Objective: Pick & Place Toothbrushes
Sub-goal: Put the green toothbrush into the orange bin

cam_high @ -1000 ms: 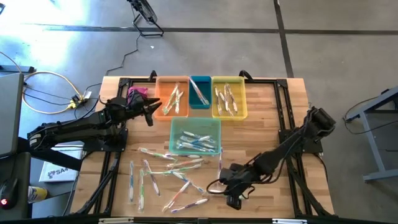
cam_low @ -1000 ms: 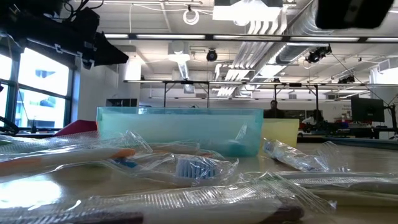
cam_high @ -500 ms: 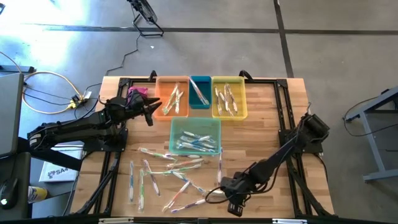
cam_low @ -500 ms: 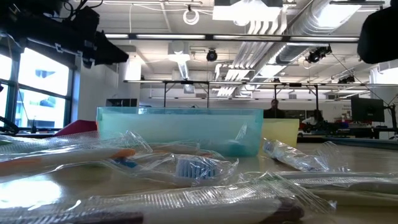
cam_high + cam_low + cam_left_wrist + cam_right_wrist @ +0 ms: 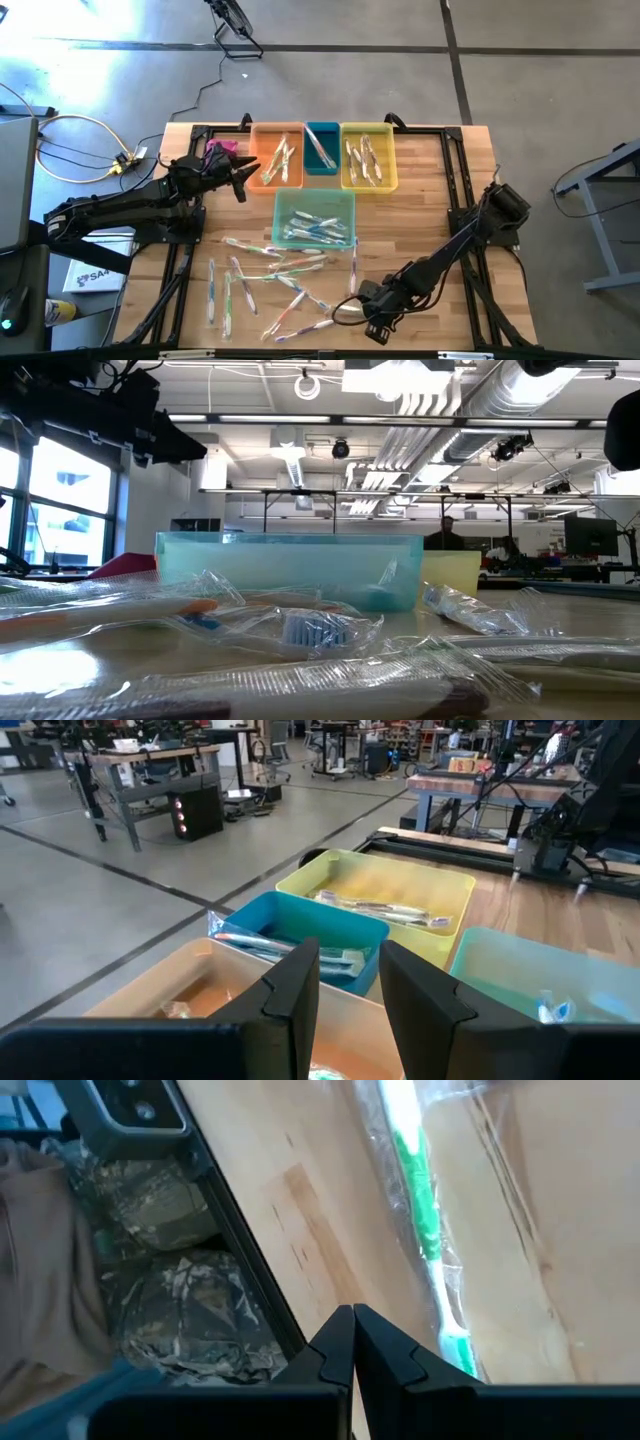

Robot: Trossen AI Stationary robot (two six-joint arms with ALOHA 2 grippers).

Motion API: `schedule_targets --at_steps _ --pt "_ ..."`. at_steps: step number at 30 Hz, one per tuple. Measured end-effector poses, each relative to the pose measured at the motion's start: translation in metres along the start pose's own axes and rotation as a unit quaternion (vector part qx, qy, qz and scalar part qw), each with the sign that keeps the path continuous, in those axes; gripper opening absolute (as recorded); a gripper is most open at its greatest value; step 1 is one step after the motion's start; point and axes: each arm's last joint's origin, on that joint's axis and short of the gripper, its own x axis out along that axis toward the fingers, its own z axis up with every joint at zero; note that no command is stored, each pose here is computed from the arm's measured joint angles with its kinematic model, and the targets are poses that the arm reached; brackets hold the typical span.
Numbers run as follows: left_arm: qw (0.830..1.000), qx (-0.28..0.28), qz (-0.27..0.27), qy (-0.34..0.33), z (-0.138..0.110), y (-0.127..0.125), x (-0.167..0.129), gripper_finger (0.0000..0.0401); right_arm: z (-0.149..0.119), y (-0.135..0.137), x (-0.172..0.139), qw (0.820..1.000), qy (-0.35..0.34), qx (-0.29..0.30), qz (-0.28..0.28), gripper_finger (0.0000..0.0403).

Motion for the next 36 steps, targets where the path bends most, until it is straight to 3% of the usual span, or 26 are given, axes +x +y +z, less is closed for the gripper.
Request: schedule_targets --at_steps 11,17,23,29,36 --pt "1.0 0.001 0.0 0.0 0.0 0.0 0.0 0.0104 0.004 -0.004 0.001 0.998 -0.05 0.007 -0.032 0.0011" --pt "1.0 0.001 0.0 0.0 0.0 0.0 0.0 0.0104 0.0 -0.003 0.002 0.998 -0.054 -0.006 -0.035 0.0079" --pt "1.0 0.001 0.0 0.0 0.0 0.0 0.0 0.0104 -0.01 0.0 0.004 0.994 -0.067 -0.079 -0.045 0.0138" --pt "1.0 0.001 0.0 0.0 0.0 0.0 0.0 0.0104 -0.015 -0.001 0.015 0.987 -0.096 -0.101 -0.076 0.0142" --pt "1.0 0.001 0.0 0.0 0.0 0.0 0.0 0.0104 -0.015 -0.009 0.047 0.986 -0.071 -0.106 -0.106 0.0137"
